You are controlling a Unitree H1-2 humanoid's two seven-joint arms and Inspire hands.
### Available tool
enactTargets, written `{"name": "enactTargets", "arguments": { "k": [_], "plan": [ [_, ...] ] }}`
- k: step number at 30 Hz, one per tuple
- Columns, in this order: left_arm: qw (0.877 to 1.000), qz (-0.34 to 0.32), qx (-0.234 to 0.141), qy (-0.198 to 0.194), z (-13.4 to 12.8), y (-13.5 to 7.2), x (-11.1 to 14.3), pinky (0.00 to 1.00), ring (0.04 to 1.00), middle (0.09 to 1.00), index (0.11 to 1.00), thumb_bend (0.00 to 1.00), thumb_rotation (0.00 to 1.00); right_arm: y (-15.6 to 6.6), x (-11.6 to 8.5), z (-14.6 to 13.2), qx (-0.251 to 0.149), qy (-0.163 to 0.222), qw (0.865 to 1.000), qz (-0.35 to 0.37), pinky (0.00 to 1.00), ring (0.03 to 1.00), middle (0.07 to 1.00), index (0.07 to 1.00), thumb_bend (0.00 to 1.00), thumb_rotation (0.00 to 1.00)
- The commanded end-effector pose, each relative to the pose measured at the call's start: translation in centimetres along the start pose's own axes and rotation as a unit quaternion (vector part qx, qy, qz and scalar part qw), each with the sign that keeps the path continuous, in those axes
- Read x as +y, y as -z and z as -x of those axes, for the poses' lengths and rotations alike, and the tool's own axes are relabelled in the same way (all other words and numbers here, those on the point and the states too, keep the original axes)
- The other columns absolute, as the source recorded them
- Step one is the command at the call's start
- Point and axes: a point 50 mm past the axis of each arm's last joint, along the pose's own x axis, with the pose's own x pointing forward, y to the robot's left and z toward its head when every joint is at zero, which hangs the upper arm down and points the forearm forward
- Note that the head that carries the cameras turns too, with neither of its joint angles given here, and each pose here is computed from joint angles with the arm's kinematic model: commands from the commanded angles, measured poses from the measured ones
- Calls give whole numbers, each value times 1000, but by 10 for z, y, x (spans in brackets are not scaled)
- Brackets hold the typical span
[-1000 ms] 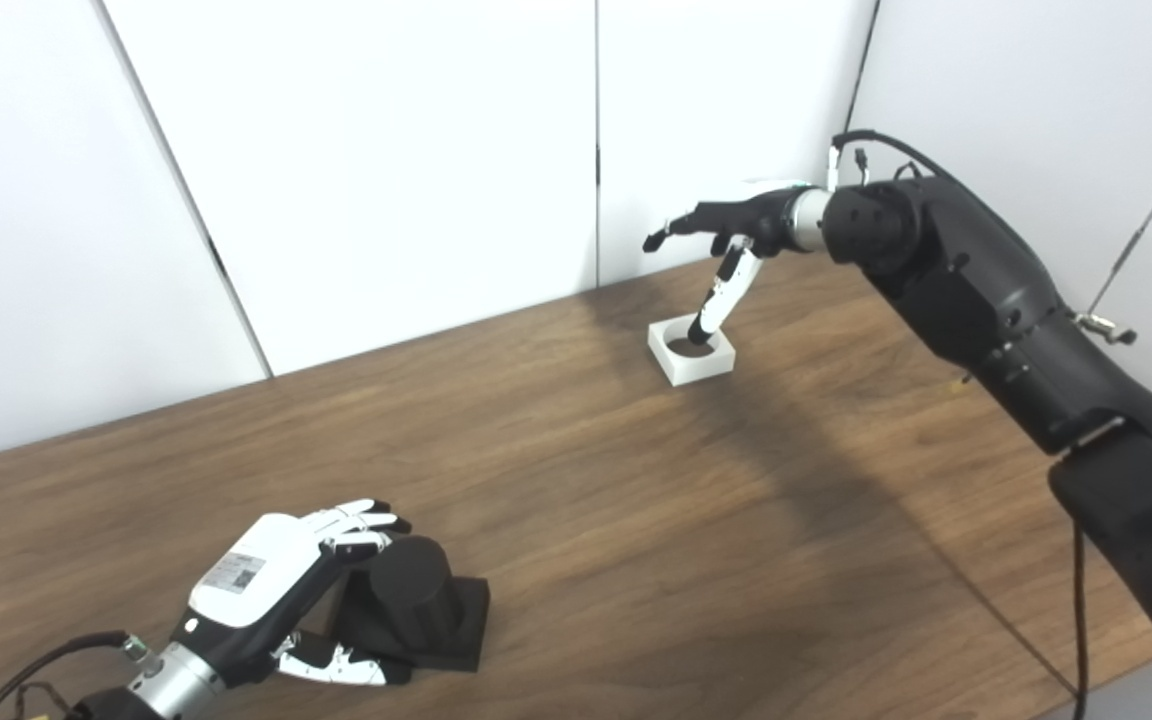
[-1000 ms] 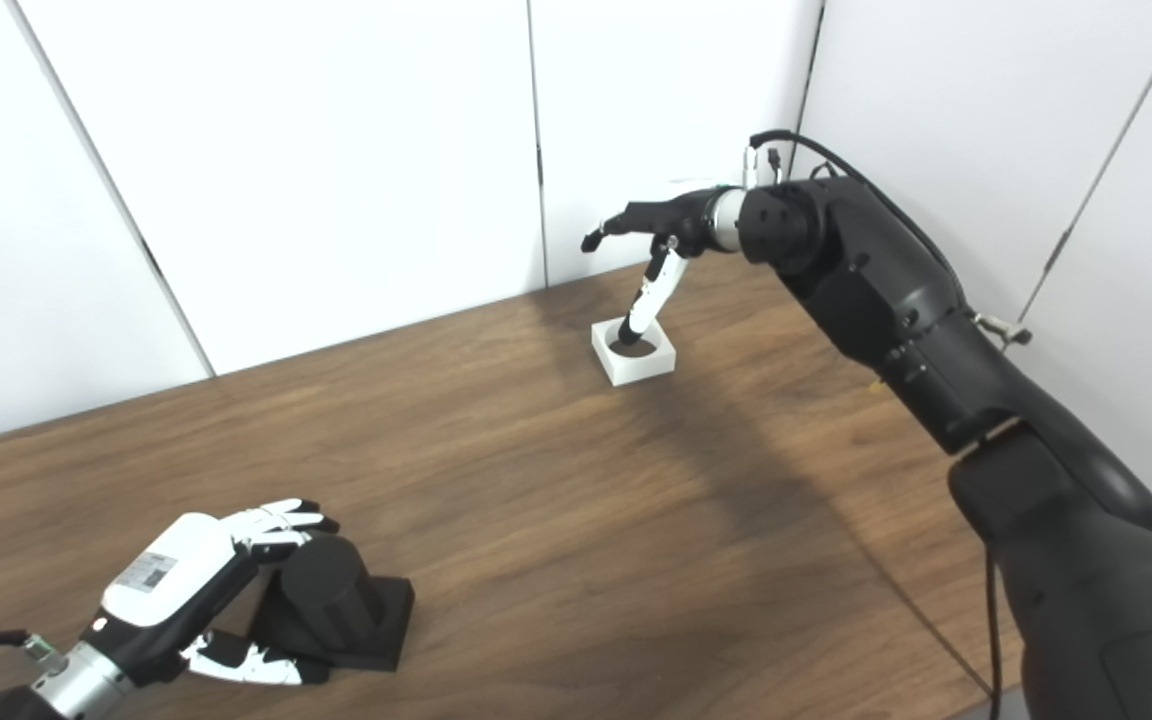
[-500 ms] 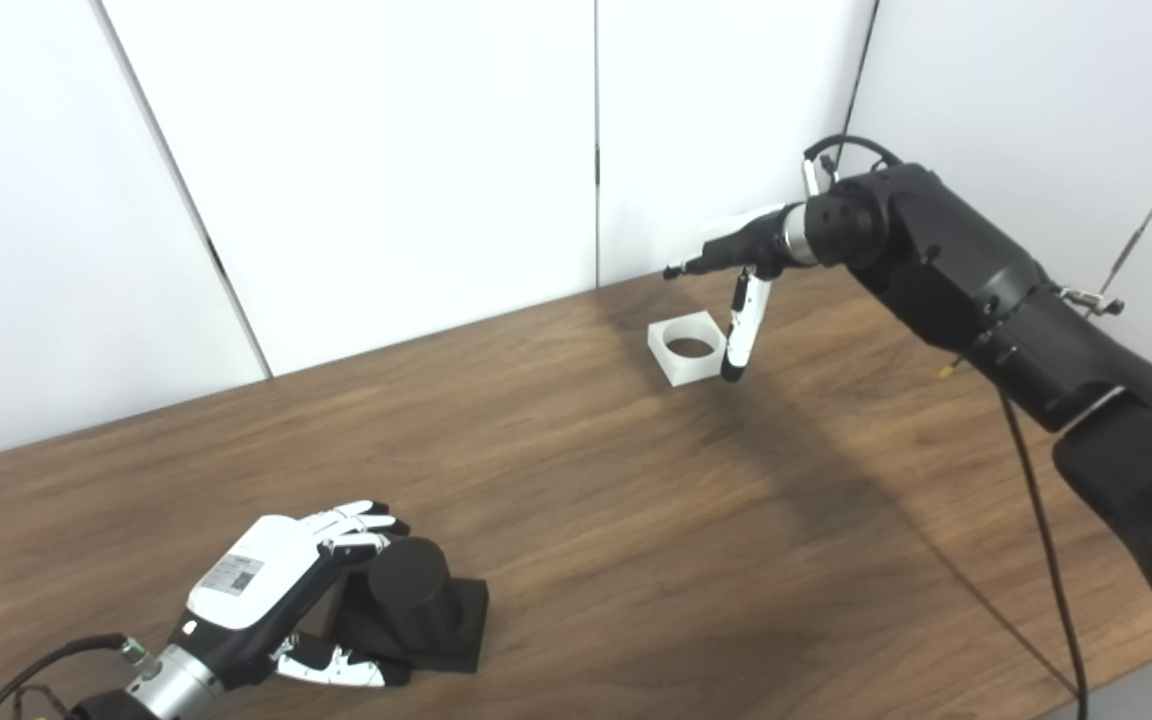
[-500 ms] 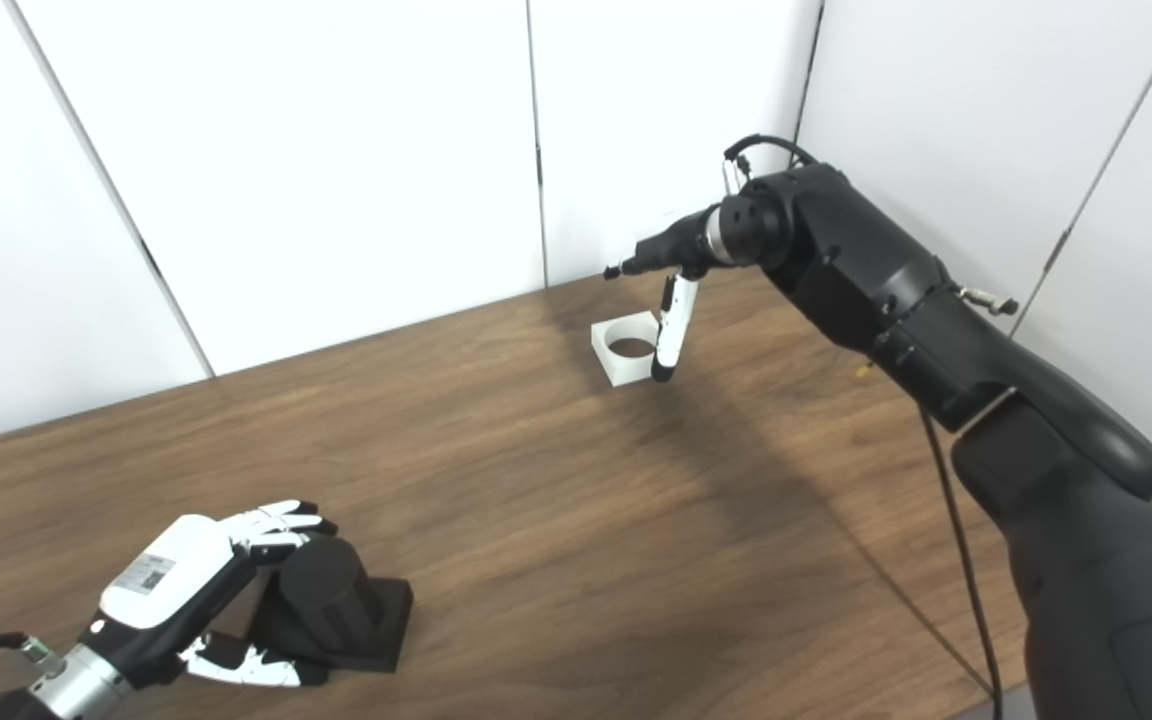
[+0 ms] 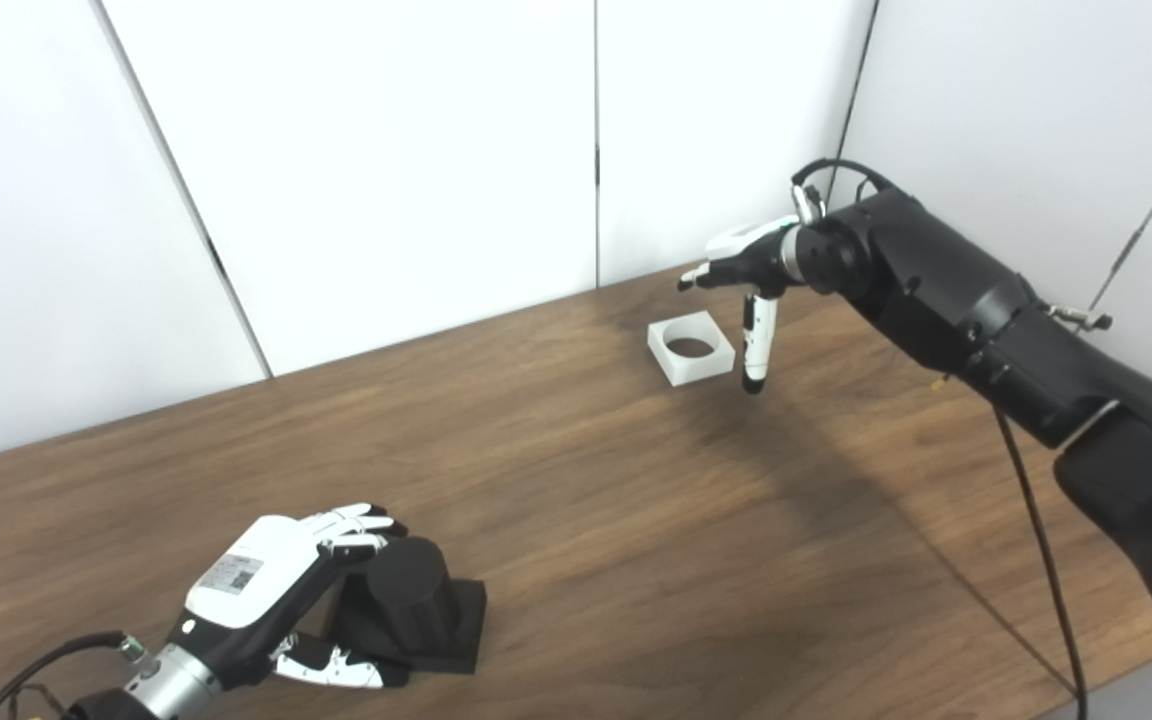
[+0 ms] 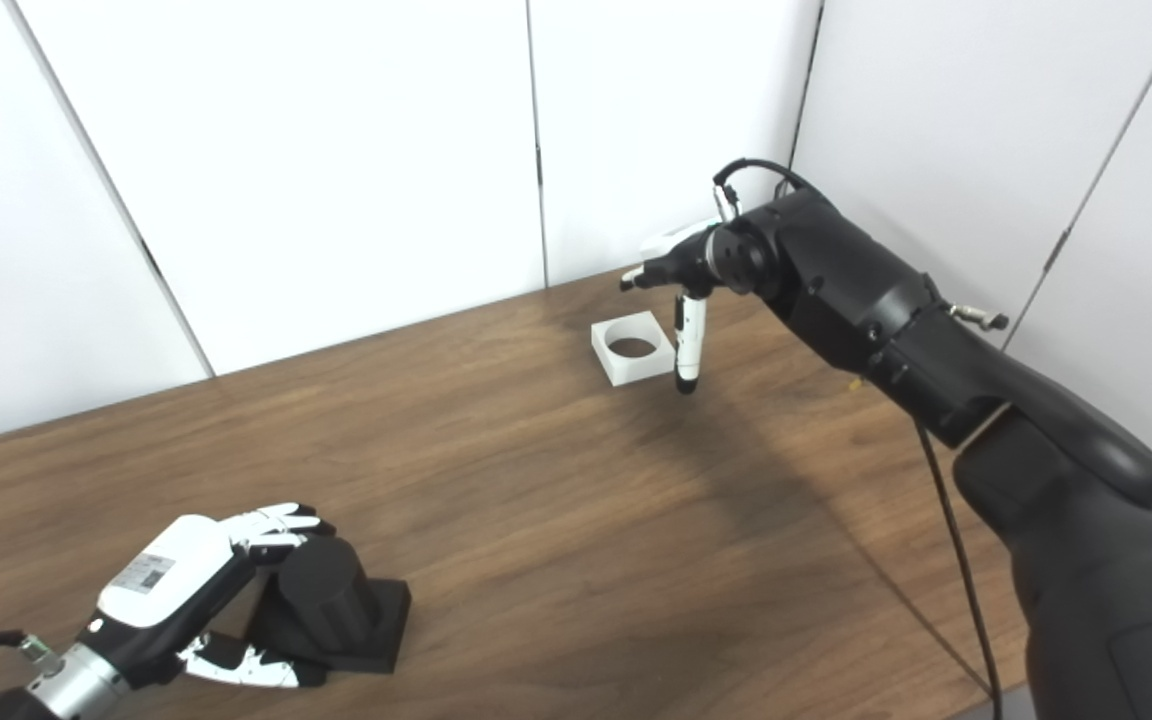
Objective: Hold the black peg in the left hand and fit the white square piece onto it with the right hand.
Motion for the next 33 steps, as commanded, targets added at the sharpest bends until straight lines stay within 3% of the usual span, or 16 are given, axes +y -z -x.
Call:
{"name": "enactTargets", "arguments": {
  "k": [1, 8, 23, 29, 33],
  "plan": [
    [992, -16, 54, 108, 33, 17, -31, 793, 882, 822, 487, 524, 59, 6, -20, 6, 4, 47, 999, 8, 1000, 1000, 1000, 982, 960, 308],
    [992, -20, 54, 110, 33, 15, -29, 785, 880, 821, 487, 524, 59, 5, -5, -6, 10, 63, 998, -5, 1000, 1000, 1000, 992, 957, 311],
    [993, -17, 53, 108, 31, 11, -27, 772, 871, 814, 487, 524, 58, 4, 7, -17, 12, 68, 997, -32, 980, 991, 1000, 991, 942, 279],
    [992, -14, 55, 110, 32, 10, -26, 778, 874, 819, 487, 524, 57, -1, 14, -24, 3, 75, 997, -32, 914, 951, 966, 945, 887, 236],
    [992, -14, 57, 109, 33, 10, -27, 784, 876, 818, 487, 524, 57, -4, 17, -27, -13, 90, 996, -22, 811, 904, 927, 883, 850, 235]
  ]
}}
